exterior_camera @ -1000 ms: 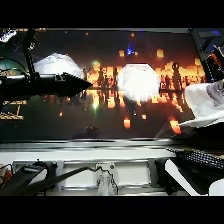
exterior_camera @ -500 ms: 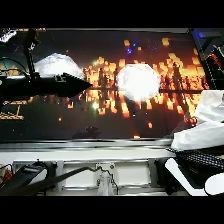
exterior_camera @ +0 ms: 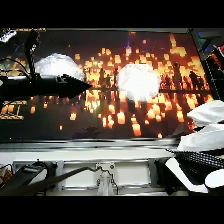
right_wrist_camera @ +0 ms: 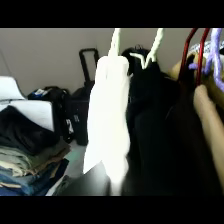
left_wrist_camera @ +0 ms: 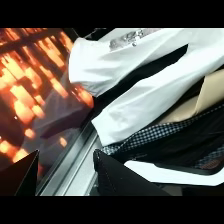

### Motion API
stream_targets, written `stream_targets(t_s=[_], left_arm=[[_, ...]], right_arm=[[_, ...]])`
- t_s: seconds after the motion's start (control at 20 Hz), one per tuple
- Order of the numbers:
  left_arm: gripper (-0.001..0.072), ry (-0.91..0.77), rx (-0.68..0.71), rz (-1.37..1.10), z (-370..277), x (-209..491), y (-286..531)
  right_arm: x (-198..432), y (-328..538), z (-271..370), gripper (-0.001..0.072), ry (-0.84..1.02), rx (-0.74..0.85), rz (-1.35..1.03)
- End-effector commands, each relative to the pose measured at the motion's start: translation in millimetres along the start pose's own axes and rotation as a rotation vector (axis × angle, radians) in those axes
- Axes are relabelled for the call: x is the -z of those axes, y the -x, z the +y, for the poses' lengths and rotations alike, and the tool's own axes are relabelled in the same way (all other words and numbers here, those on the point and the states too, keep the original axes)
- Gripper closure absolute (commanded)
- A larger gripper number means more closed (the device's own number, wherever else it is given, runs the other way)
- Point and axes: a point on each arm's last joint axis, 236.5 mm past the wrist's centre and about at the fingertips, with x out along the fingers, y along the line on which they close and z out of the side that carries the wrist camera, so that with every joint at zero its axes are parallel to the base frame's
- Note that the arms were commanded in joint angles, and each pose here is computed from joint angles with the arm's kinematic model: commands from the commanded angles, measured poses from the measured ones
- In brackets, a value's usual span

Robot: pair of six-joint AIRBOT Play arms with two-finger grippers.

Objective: Fold the clothes and pants, and hang the long-sleeved shirts on hangers.

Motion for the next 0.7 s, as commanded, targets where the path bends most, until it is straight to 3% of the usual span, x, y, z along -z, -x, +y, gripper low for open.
stream_targets(t_s=[0.0, 0.05, 0.25, 0.35, 0.5, 0.55, 0.65], left_arm=[[0.0352, 0.001, -0.002, 0.001, 0.3, 0.4, 0.0], [0.0352, 0.001, -0.001, 0.002, 0.2, 0.5, 0.0], [0.0351, 0.001, 0.001, 0.005, -0.3, 1.3, 0.0], [0.0352, 0.001, 0.001, 0.004, -0.2, 1.1, 0.0], [0.0352, -0.01, -0.033, -0.058, 4.2, -14.6, 2.3], [0.0352, -0.027, -0.056, -0.108, 4.6, -28.8, 5.8], [0.0352, -0.084, -0.11, -0.251, -0.9, -72.0, 20.8]], right_arm=[[-4.2, 0.1, -2.6, 0.0367, 0.015, 0.008, -0.017], [-10.5, 2.0, -0.8, 0.0256, 0.013, -0.003, -0.041], [-44.8, 16.7, 7.7, 0.0244, -0.011, -0.06, -0.174], [-89.0, 40.4, 25.3, 0.0245, -0.115, -0.176, -0.349], [-162.2, 107.7, 77.4, 0.0219, -0.36, -0.565, -0.653], [-171.5, 125.0, 87.5, 0.0168, -0.53, -0.707, -0.648], [-161.0, 139.2, 119.0, 0.0179, -0.813, -0.935, -0.443]])
